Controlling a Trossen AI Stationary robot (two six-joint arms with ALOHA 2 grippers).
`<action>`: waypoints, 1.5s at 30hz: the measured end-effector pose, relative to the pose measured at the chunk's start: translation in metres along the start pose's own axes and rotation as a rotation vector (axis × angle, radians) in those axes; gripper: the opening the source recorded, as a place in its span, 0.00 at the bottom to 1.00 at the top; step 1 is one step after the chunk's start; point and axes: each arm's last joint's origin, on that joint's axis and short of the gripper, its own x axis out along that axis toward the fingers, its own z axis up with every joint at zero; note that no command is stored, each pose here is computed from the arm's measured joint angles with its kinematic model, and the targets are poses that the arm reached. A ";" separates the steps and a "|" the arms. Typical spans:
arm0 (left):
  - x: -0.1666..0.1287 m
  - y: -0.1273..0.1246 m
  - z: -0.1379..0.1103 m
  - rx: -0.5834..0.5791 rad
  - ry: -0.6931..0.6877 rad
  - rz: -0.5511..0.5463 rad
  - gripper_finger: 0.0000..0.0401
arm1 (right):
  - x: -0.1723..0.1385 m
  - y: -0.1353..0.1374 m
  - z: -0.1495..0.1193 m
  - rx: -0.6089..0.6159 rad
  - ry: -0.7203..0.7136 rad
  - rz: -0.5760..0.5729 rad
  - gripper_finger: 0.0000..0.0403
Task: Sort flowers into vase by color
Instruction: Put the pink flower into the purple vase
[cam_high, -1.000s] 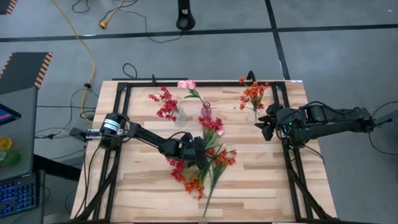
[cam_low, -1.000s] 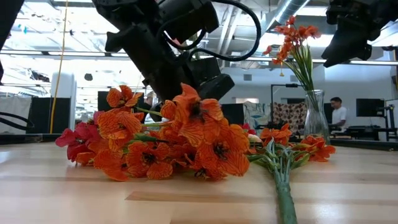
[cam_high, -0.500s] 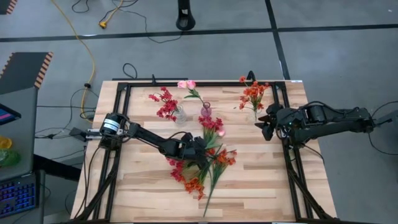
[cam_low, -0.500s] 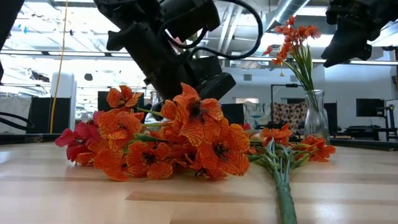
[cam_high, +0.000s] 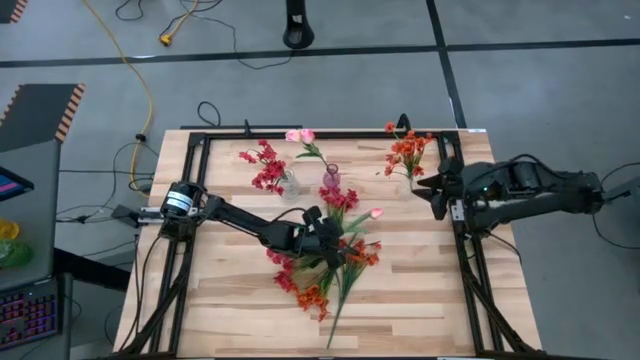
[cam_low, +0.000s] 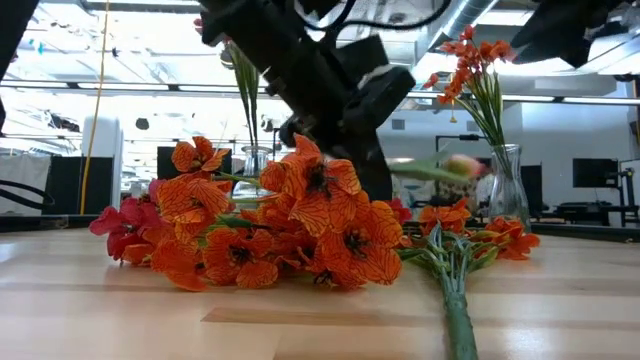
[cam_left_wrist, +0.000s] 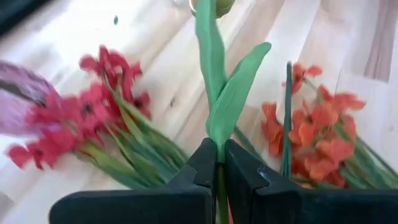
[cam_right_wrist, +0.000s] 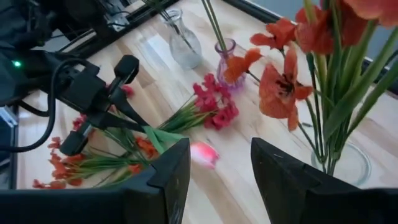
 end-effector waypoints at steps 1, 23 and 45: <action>-0.001 -0.001 0.002 0.013 -0.013 0.010 0.00 | -0.001 0.001 0.000 -0.005 -0.001 0.008 0.49; -0.090 -0.012 0.052 0.092 -0.333 0.126 0.00 | 0.009 0.049 0.006 -0.202 -0.117 0.230 0.49; -0.136 -0.002 0.096 0.148 -0.601 0.097 0.00 | 0.072 0.131 0.017 -0.373 -0.434 0.240 0.49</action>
